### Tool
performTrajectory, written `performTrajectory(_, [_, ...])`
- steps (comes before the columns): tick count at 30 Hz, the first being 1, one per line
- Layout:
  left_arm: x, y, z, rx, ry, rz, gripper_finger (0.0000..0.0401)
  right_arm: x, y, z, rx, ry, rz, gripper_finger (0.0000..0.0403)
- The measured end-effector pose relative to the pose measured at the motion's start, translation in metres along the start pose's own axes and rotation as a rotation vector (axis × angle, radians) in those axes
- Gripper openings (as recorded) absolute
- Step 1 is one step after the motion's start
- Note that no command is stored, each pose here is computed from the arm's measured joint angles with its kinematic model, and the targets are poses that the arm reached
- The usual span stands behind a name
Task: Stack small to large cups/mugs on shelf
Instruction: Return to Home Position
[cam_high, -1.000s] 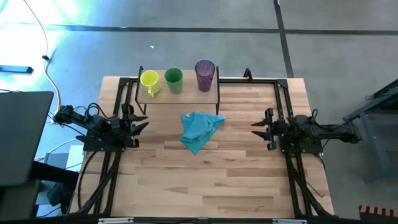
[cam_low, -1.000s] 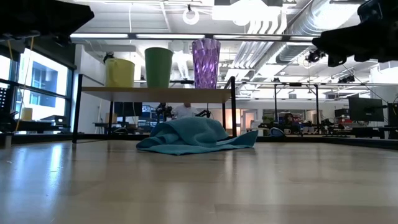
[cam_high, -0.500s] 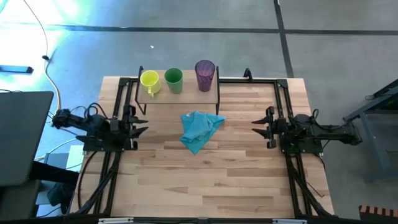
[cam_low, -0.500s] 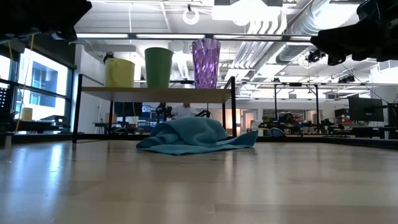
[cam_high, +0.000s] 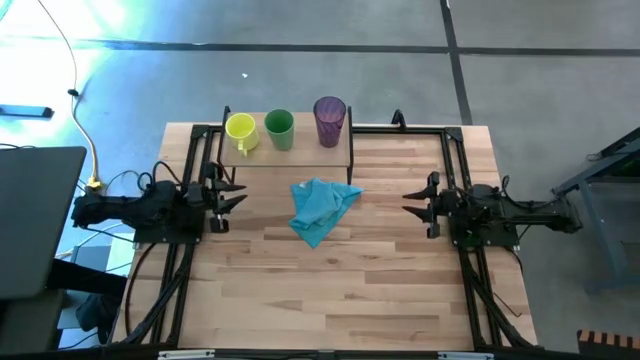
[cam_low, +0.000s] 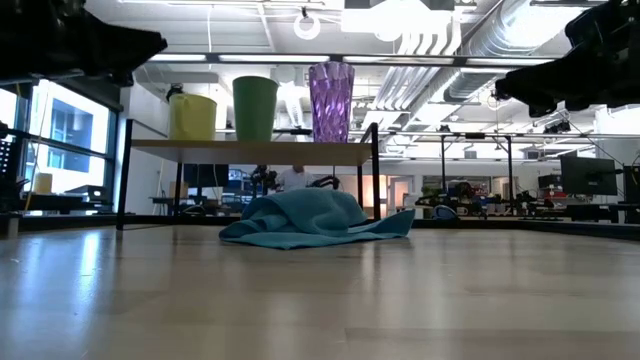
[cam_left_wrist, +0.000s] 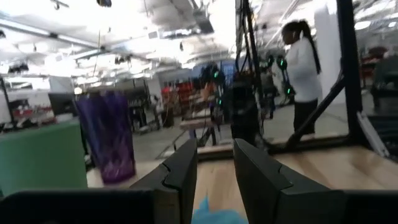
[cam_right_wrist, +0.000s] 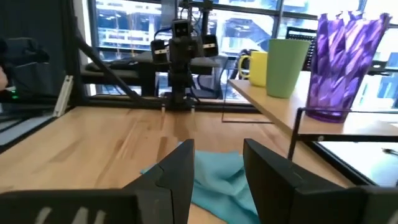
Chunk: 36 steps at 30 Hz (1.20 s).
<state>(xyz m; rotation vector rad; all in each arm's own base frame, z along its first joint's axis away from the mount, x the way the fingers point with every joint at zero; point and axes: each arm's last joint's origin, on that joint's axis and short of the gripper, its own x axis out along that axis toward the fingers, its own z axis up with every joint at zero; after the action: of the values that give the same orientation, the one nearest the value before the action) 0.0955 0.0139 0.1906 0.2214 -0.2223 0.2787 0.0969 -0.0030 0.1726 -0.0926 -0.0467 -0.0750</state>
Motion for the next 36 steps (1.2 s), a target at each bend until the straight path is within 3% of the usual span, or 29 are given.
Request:
performTrajectory(9, [-0.002,-0.001,-0.010,-0.012,0.111,0.026,0.0095,0.000,0.000,-0.002,-0.025,0.025,-0.008,0.0128])
performTrajectory(36, [-0.004,-0.002,-0.019,0.010,0.208,0.031,0.0095,0.001,0.002,-0.006,-0.017,0.068,0.064,0.0128])
